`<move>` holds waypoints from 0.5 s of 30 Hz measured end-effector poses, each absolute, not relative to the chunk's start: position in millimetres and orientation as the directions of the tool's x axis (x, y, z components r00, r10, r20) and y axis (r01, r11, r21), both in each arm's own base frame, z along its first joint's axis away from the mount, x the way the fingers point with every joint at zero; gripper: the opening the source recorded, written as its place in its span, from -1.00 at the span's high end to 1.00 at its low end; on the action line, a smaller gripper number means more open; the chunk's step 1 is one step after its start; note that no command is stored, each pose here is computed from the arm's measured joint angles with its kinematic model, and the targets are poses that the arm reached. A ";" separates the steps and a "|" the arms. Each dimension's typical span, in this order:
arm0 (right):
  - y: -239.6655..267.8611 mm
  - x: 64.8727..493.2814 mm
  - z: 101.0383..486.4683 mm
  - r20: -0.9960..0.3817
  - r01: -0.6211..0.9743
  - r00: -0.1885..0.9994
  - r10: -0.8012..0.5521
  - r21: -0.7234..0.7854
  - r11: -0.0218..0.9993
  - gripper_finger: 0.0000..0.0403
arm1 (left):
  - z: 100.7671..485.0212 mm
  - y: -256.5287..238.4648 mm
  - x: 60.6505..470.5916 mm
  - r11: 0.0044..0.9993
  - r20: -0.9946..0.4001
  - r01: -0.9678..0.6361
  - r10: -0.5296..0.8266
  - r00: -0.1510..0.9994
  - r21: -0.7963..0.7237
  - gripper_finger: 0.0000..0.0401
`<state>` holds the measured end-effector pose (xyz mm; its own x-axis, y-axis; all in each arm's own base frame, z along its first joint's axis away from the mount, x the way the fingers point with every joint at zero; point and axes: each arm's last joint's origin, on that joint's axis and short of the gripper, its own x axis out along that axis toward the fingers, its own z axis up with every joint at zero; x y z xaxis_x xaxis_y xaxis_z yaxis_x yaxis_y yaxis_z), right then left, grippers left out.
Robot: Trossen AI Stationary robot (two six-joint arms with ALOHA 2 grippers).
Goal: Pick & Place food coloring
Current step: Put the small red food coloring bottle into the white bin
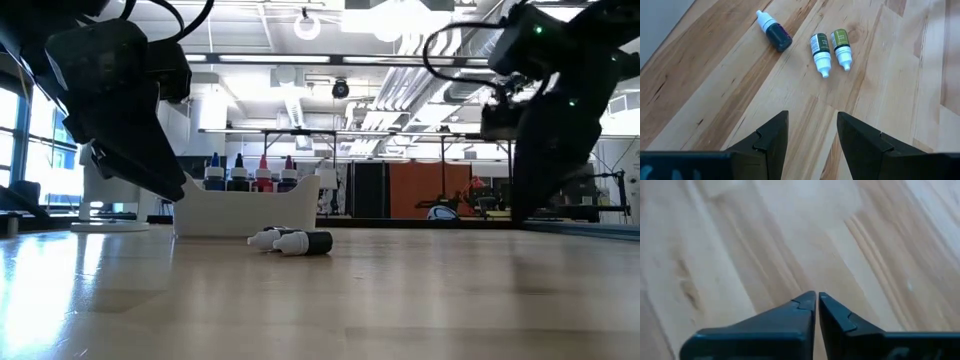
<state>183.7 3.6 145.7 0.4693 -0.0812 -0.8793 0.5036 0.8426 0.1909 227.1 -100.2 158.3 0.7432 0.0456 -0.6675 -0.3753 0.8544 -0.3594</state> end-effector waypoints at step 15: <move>45.1 199.9 187.6 -0.850 0.313 0.495 0.181 0.368 0.876 0.44 | 160.6 -101.1 229.1 0.849 -0.645 -0.366 0.039 0.763 -0.382 0.16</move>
<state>199.9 45.1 187.6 0.4950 0.1807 -0.8499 0.3126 0.8756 0.3682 229.1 -101.1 160.6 0.7632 0.0387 -0.6450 -0.3658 0.8487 -0.3820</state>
